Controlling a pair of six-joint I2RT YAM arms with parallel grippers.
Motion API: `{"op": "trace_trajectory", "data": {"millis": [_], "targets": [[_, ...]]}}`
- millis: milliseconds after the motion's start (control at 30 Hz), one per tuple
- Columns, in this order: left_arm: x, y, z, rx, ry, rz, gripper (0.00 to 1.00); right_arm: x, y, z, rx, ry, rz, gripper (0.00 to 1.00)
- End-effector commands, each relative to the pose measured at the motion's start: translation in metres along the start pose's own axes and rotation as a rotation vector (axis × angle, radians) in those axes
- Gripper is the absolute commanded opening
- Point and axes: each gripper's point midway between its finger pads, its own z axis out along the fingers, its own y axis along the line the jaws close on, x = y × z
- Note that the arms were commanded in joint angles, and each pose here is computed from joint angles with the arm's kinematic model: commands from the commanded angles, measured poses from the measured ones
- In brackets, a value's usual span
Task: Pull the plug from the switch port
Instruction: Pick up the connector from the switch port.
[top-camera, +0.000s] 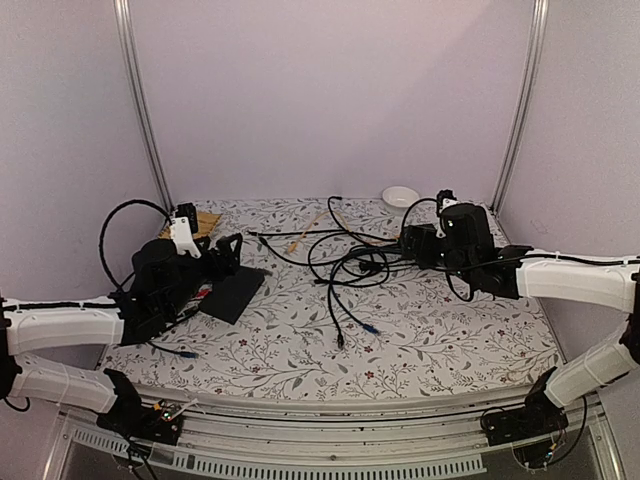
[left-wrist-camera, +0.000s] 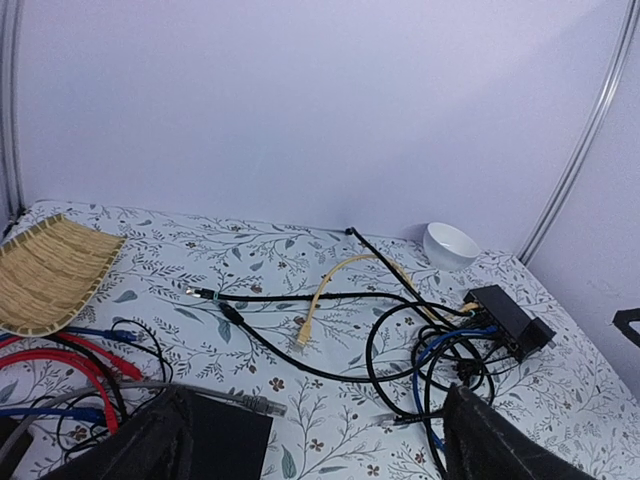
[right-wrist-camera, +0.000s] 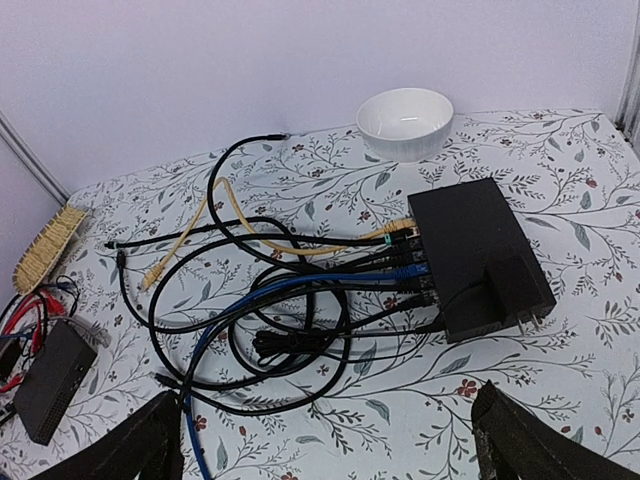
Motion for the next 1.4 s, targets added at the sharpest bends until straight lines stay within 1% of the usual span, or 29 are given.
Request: {"op": "trace_trajectory", "data": {"millis": [0, 167, 267, 400, 500, 733, 800, 900, 967, 1067, 1167, 1267, 1367], "targets": [[-0.011, -0.005, -0.007, 0.03, -0.054, 0.0, 0.87, -0.016, -0.005, -0.009, 0.038, -0.036, 0.042, 0.99], [-0.014, -0.016, -0.01, 0.101, -0.075, -0.007, 0.88, -0.027, -0.011, -0.015, 0.06, -0.059, 0.108, 0.99], [-0.017, -0.018, -0.012, 0.111, -0.082, -0.009, 0.89, -0.033, -0.021, -0.018, 0.078, -0.073, 0.141, 0.99], [-0.027, -0.019, -0.018, 0.124, -0.113, -0.028, 0.93, -0.04, -0.035, -0.02, 0.11, -0.094, 0.172, 0.99], [-0.036, -0.024, -0.022, 0.156, -0.138, -0.042, 0.98, -0.043, -0.039, -0.021, 0.129, -0.102, 0.154, 0.99], [-0.054, -0.032, -0.024, 0.18, -0.168, -0.05, 0.98, -0.053, -0.044, -0.026, 0.158, -0.126, 0.135, 0.99], [-0.056, -0.04, -0.024, 0.225, -0.16, -0.043, 0.98, -0.054, -0.046, -0.025, 0.166, -0.123, 0.122, 0.99], [-0.054, -0.051, -0.02, 0.275, -0.128, -0.047, 0.98, -0.054, -0.055, -0.017, 0.183, -0.09, 0.123, 0.99], [-0.05, -0.054, -0.01, 0.271, -0.078, -0.064, 0.98, -0.052, -0.068, -0.007, 0.207, -0.052, 0.132, 0.99], [-0.044, -0.064, 0.003, 0.297, -0.007, -0.038, 0.98, -0.048, -0.091, 0.007, 0.243, -0.001, 0.161, 0.99], [-0.042, -0.074, 0.006, 0.34, 0.004, -0.011, 0.98, -0.044, -0.11, 0.02, 0.284, 0.048, 0.165, 0.99], [-0.041, -0.075, 0.008, 0.343, 0.001, 0.0, 0.98, -0.037, -0.125, 0.034, 0.334, 0.104, 0.137, 0.99], [-0.04, -0.076, 0.012, 0.342, 0.006, 0.008, 0.98, -0.028, -0.126, 0.052, 0.331, 0.165, 0.101, 0.99]]}}
